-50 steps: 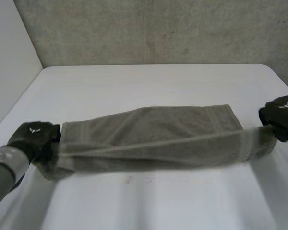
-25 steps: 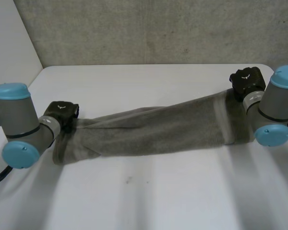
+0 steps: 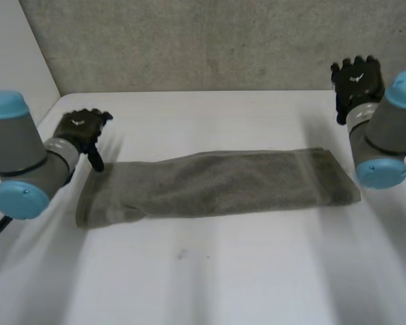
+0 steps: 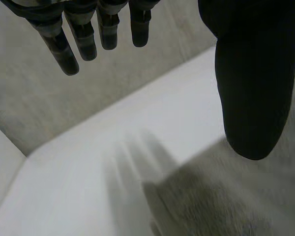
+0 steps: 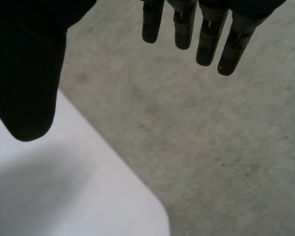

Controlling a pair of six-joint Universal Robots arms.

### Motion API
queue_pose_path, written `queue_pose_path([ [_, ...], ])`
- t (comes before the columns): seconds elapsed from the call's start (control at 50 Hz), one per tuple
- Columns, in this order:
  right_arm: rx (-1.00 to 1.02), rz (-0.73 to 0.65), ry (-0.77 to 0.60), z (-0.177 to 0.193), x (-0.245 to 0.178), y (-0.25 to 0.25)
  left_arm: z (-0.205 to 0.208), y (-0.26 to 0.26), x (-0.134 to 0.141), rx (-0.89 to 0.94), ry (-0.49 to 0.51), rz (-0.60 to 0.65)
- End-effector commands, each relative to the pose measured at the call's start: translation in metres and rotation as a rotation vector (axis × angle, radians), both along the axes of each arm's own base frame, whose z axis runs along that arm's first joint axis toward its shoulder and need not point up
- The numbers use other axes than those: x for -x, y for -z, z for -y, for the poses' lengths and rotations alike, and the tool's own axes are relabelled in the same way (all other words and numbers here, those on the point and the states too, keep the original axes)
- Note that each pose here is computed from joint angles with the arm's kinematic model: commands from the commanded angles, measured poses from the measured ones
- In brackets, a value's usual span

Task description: Fold the towel.

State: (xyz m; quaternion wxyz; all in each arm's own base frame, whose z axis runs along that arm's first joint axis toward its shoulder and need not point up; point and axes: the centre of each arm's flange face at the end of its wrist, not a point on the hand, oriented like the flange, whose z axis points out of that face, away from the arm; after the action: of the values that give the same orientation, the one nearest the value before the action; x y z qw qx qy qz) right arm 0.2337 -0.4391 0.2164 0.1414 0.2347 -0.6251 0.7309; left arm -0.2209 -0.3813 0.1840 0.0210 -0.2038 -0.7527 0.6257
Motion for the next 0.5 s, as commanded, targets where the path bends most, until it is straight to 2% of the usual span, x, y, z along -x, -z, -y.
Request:
queue_pose_path([
  [0.02,0.044,0.054,-0.014,-0.038,0.012,-0.054,-0.03,-0.044,-0.011,0.046,-0.018,-0.078],
  [0.12,-0.008,0.035,-0.05,-0.065,0.015,-0.056,-0.055,-0.045,-0.016,0.022,-0.018,-0.075],
  [0.2,-0.154,0.002,-0.106,-0.092,0.019,-0.039,-0.078,-0.032,-0.017,-0.024,-0.011,-0.067],
  [0.36,-0.42,-0.018,-0.111,-0.112,0.04,0.01,-0.101,-0.012,-0.02,-0.023,-0.005,-0.071],
  [0.5,-0.519,-0.038,-0.148,-0.111,0.045,0.055,-0.108,0.003,-0.021,-0.003,-0.003,-0.075],
])
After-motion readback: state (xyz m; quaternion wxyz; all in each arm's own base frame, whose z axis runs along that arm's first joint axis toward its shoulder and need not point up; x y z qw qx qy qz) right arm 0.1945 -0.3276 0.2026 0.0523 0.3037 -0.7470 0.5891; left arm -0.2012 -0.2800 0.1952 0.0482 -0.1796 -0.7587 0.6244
